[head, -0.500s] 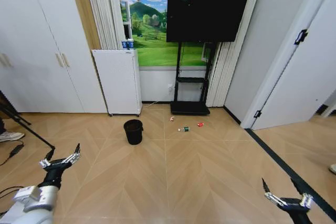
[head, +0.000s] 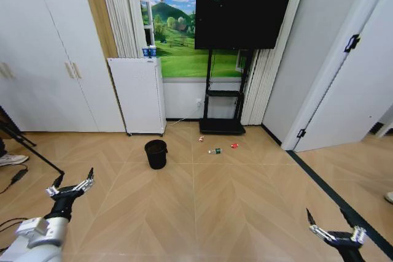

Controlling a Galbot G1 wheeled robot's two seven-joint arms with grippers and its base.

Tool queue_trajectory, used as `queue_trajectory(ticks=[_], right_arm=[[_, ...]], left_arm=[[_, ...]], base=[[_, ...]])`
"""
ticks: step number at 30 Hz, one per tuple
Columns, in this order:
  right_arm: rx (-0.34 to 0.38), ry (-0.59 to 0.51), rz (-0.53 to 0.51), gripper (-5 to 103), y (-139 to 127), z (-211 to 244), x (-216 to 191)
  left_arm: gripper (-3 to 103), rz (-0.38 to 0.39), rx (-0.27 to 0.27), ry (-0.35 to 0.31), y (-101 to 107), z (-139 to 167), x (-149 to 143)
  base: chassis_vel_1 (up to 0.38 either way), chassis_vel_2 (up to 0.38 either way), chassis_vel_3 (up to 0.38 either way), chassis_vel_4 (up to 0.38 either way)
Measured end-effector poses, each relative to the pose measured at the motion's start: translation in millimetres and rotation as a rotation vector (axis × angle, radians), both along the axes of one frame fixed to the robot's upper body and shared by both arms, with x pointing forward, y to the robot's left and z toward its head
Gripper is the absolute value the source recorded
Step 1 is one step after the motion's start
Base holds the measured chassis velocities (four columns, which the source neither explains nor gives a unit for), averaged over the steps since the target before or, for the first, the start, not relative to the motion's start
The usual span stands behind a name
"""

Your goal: Pick up the trash bin and place the garbage on the floor into it.

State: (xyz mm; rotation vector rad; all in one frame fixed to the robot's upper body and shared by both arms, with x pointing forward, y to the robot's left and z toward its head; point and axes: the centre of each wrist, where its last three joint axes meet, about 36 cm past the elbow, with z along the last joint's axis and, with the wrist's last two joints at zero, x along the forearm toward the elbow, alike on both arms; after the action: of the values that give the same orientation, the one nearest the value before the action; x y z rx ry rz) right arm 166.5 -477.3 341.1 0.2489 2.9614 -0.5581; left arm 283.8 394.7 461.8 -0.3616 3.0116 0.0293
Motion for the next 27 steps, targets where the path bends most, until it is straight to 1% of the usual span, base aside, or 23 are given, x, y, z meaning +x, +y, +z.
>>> queue_trajectory(ticks=[27], right_arm=[[0.0, 0.0, 0.0, 100, 0.0, 0.0, 0.0]], left_arm=[[100, 0.0, 0.0, 0.0, 0.0, 0.0, 0.0]], base=[[0.0, 0.0, 0.0, 0.0]])
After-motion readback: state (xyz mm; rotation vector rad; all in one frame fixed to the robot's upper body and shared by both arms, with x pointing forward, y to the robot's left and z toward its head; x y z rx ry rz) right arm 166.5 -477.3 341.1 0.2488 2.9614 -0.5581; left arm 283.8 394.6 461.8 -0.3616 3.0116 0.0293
